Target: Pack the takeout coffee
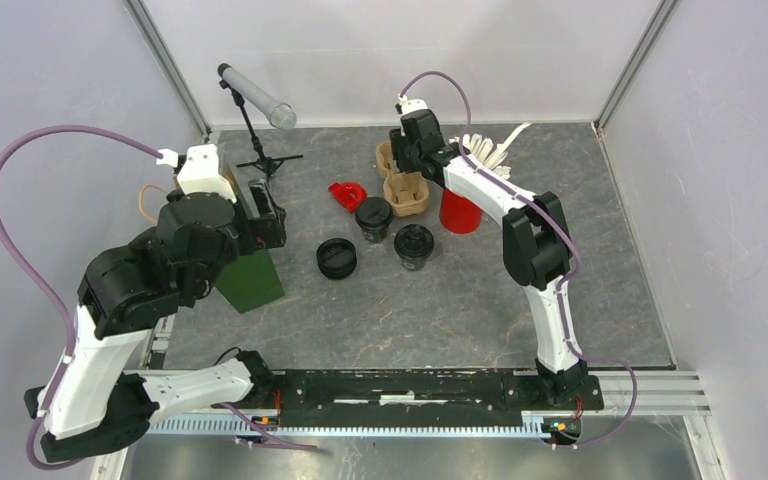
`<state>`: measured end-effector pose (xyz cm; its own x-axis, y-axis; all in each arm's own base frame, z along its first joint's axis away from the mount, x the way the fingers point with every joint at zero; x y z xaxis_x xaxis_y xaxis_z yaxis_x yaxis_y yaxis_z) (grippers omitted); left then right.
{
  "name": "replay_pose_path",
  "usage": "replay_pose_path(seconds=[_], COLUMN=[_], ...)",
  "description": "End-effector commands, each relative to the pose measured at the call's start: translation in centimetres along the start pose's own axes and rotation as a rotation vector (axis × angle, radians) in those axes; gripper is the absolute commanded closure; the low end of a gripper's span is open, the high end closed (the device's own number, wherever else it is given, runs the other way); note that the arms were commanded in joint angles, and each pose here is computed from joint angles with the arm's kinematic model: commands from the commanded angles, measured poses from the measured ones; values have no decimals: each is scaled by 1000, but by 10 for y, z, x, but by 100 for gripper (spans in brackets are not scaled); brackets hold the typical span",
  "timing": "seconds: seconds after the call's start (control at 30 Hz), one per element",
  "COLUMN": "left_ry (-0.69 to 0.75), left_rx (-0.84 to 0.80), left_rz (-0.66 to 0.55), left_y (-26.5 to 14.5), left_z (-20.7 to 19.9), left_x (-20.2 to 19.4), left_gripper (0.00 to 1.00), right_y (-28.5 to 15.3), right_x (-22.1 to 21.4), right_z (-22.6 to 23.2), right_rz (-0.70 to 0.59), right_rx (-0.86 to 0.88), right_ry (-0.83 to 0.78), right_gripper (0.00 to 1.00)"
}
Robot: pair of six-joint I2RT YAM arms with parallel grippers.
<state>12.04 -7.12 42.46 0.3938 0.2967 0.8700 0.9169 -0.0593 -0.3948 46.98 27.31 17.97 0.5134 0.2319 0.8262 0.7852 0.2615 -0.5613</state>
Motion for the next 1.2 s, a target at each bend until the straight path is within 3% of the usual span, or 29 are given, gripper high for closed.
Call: replay_pose_path(seconds=[0.0,0.7,0.93,1.17], left_ry=[-26,-36,-39,-31], left_rx=[-23,-18,-15,-16], left_rz=[-26,-28,-32,-33], left_y=[-1,-4,-4,-4], left_z=[-3,2,4,3], left_x=[6,3,3,4], left_gripper=[2,1,1,2], right_y=[5,21,17,-2], right_x=[2,-19,-16,23], right_z=[3,16,14,16], right_rz=[-19,7,-3,-112], right_rx=[-6,-33,-62,-27], right_ry=[2,-37,-69,-39], right_gripper=[49,48,59,63])
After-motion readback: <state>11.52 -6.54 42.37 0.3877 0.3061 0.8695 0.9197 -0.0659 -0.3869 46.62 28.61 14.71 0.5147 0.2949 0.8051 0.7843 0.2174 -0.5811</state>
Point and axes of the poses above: each gripper's point midway between its finger pads, its own y axis out along the fingers, its own z axis along the line the jaws close on, x = y × z, the point moved 8 cm from there along -y, back along the fingers, and after that the axes turned 8 degrees about -y, right-handed, at the moved point
